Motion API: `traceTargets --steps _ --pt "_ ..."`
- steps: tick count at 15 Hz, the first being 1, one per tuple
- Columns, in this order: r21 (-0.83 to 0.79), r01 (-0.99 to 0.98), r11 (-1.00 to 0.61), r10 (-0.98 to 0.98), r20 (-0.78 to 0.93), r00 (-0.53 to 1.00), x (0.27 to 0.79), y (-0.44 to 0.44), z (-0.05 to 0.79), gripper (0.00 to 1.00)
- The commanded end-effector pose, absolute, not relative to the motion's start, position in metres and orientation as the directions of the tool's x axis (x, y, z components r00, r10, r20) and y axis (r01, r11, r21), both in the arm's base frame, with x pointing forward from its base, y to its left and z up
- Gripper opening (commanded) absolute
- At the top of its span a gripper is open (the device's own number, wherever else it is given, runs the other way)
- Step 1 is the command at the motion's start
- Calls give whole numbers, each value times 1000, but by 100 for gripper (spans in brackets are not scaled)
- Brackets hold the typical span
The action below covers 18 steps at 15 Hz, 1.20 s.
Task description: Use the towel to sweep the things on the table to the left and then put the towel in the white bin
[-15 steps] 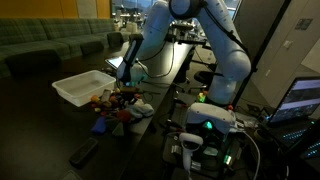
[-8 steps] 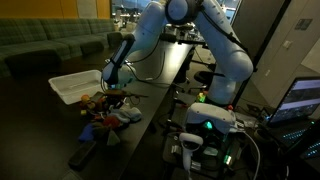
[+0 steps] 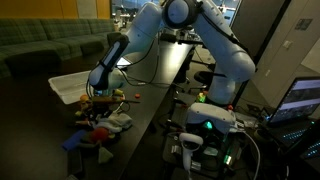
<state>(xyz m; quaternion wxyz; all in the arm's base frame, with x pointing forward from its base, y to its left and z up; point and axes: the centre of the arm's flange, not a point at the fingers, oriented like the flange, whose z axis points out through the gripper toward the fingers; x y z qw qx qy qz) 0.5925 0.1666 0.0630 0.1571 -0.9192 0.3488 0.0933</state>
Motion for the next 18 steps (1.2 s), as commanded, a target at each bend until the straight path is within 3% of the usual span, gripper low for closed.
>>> traceTargets --steps 1,10,18 --pt "-261 -638 -725 -562 -313 766 599 219 71 9" --pt "-328 -534 -779 -435 -330 838 574 328 99 9" --pt "-382 -471 -795 -429 -195 882 594 319 159 9"
